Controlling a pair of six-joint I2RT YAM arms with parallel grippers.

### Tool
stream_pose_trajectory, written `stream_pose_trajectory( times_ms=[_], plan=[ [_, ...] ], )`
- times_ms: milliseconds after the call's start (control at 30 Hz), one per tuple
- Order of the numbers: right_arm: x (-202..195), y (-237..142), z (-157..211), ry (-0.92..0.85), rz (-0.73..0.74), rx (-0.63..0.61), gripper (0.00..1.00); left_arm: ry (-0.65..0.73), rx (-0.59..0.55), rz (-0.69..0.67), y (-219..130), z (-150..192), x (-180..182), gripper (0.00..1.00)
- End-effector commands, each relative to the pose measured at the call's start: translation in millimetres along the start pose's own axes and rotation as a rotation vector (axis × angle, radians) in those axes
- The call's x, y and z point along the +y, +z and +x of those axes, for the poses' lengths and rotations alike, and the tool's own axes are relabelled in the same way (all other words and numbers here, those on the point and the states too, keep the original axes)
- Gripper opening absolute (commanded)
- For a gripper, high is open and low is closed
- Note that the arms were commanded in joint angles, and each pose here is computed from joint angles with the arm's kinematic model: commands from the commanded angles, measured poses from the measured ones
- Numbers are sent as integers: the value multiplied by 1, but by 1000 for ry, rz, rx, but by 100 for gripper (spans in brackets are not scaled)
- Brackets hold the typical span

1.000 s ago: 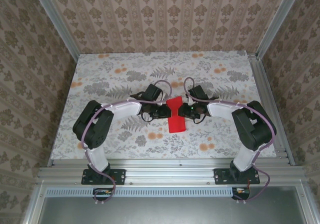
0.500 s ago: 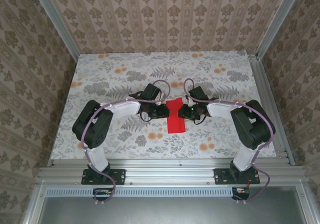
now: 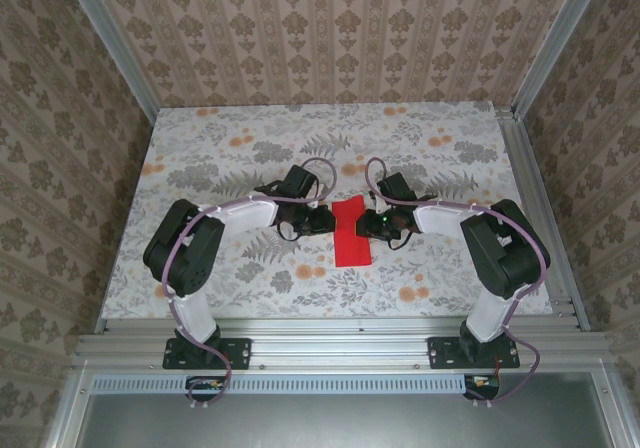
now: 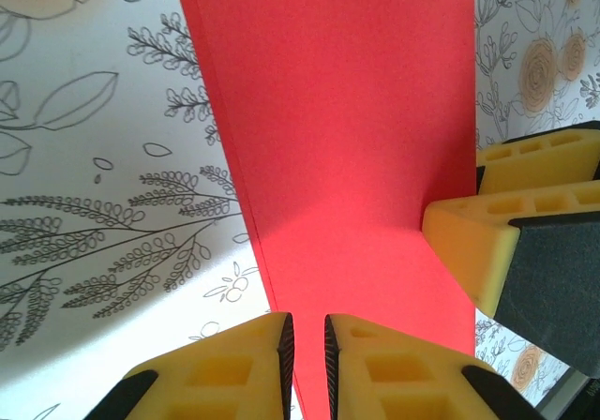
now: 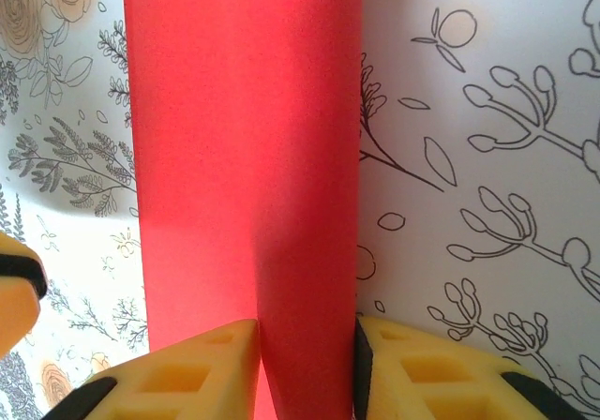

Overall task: Fold a paper plane with a square sheet of paper (pick it up from the middle)
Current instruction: Hold the square sheet of paper at the center of the table.

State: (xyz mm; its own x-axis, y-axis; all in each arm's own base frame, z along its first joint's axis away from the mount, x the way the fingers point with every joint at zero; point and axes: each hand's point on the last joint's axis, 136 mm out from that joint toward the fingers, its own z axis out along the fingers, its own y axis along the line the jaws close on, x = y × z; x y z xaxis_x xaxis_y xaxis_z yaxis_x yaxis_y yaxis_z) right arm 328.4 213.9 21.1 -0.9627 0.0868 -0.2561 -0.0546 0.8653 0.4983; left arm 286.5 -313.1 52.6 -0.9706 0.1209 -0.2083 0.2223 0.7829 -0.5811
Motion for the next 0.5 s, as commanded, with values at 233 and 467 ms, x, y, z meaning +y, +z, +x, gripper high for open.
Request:
stream_pose_trajectory(
  times_ms=[233,467],
  plan=[
    [-13,5,14,-19,62,66,36,31,-39,15,-19,-13,-8,20],
    [-14,6,15,-25,78,71,36,25,-43,24,-18,-13,-9,20]
  ],
)
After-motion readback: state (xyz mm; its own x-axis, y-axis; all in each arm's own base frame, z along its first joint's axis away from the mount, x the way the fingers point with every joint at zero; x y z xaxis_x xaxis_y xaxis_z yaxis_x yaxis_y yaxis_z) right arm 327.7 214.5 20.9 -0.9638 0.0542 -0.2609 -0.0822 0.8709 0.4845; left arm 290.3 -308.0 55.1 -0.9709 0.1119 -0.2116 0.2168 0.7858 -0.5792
